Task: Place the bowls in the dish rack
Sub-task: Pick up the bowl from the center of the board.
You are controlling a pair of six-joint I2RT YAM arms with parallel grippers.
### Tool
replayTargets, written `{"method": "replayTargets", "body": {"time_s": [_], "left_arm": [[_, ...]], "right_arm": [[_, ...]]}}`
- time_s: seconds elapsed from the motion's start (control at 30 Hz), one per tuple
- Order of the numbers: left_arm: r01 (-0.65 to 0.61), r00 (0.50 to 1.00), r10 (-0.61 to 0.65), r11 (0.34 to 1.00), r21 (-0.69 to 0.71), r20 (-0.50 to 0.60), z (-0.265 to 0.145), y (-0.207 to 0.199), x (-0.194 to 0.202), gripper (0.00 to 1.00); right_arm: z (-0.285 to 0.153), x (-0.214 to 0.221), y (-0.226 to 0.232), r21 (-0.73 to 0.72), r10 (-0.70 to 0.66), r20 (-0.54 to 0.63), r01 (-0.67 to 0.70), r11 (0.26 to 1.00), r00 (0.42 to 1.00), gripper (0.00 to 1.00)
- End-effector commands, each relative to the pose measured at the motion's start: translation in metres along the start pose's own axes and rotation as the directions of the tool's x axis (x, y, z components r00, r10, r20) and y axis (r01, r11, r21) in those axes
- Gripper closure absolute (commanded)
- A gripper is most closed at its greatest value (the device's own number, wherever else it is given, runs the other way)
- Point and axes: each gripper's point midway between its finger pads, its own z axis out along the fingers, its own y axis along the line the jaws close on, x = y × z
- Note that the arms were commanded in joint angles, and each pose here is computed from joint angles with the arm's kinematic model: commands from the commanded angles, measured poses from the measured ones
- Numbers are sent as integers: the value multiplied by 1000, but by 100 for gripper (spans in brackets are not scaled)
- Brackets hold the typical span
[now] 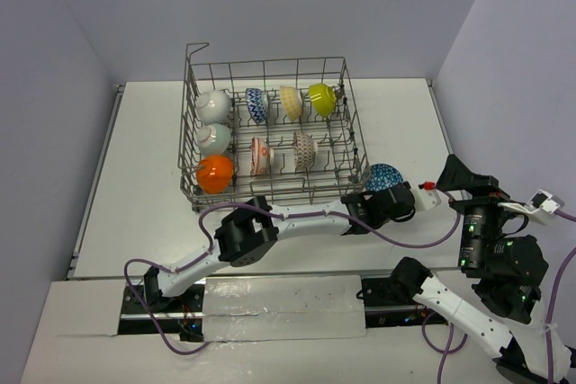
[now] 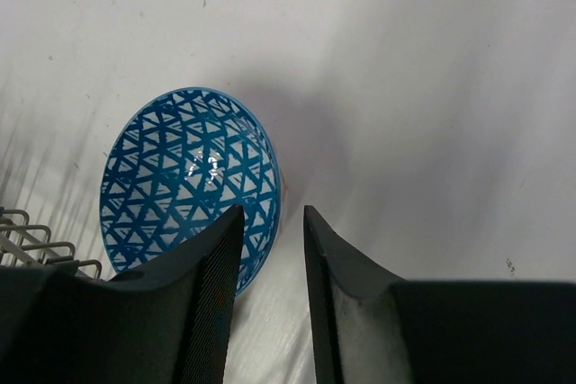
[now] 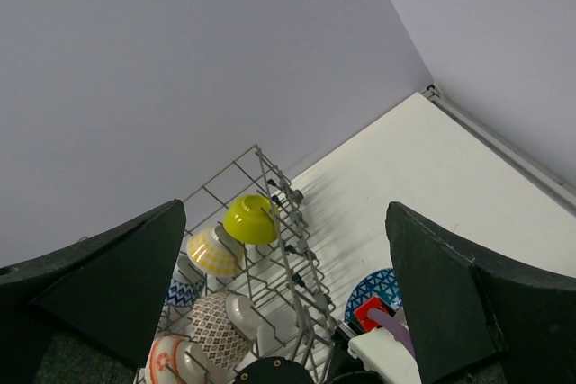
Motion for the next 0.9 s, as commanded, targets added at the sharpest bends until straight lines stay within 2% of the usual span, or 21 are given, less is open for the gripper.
{"method": "replayTargets", "body": {"time_s": [0.0,0.33,0.43,0.7,0.87], "left_arm": [[-3,1000,3,1000,7,1,6,-4,-2,63],[10,1000,-10,1000,8,-18,14,-3,10,66],[9,1000,-9,1000,7,-25,15,-3,13,73],[5,1000,-5,1000,-28,-15,14,5,9,73],[0,1000,0,998,-61,0,8,11,1,83]], "right_arm": [[0,-5,-3,14,33,18,-33,999,999,0],[0,-5,-4,15,31,15,-32,999,999,0],[0,-4,-4,18,30,15,-30,999,999,0],[0,-4,-5,19,30,14,-31,999,999,0],[0,-4,-4,19,29,14,-29,999,999,0]]}}
